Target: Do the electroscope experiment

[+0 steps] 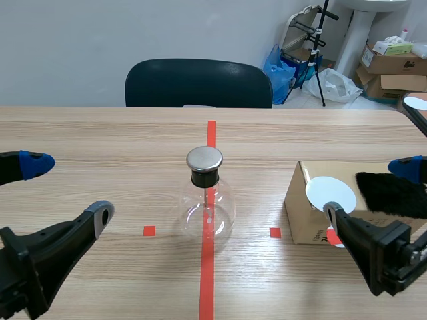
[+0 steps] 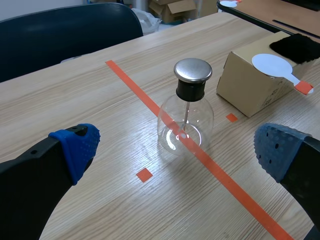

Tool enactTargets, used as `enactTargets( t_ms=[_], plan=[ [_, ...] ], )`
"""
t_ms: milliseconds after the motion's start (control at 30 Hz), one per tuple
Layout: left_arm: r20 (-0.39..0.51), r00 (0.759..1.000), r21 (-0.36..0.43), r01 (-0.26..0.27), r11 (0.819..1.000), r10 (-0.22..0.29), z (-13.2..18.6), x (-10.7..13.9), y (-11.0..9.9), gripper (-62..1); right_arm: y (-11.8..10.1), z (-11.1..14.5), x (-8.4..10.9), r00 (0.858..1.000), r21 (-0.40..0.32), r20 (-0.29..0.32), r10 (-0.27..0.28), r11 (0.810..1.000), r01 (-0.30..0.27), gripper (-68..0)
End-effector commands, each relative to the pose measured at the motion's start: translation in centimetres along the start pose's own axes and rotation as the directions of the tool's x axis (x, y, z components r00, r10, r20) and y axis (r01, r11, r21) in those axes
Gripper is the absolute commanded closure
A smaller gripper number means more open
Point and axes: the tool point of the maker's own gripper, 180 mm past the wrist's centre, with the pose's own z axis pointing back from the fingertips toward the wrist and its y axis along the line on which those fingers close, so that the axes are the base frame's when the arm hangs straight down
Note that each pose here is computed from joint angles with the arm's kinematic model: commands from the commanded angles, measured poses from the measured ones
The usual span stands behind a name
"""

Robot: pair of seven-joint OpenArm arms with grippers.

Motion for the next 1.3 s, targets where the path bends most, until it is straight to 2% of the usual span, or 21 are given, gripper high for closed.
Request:
enactTargets(
  t_ms=[0, 1000, 1133, 1267],
  plan=[
    [0.041, 0.999, -0.002, -0.005, 1.000, 0.005, -0.1, 1.0, -0.3, -62.3, -0.3, -0.1, 1.0, 0.999, 0.000, 0.031, 0.015, 1.000, -0.015, -67.9],
    [0.041, 0.999, -0.002, -0.005, 1.000, 0.005, -0.1, 1.0, -0.3, -62.3, -0.3, -0.1, 0.8, 1.000, 0.001, 0.022, 0.019, 1.000, -0.019, -67.9],
    [0.041, 0.999, -0.002, -0.005, 1.000, 0.005, -0.1, 1.0, -0.3, -62.3, -0.3, -0.1, 0.5, 0.999, -0.002, 0.007, 0.043, 0.999, -0.043, -67.9],
    [0.041, 0.999, -0.002, -0.005, 1.000, 0.005, -0.1, 1.0, -0.3, -62.3, -0.7, 0.4, -0.4, 0.996, -0.012, -0.039, 0.083, 0.996, -0.084, -67.9]
  ],
)
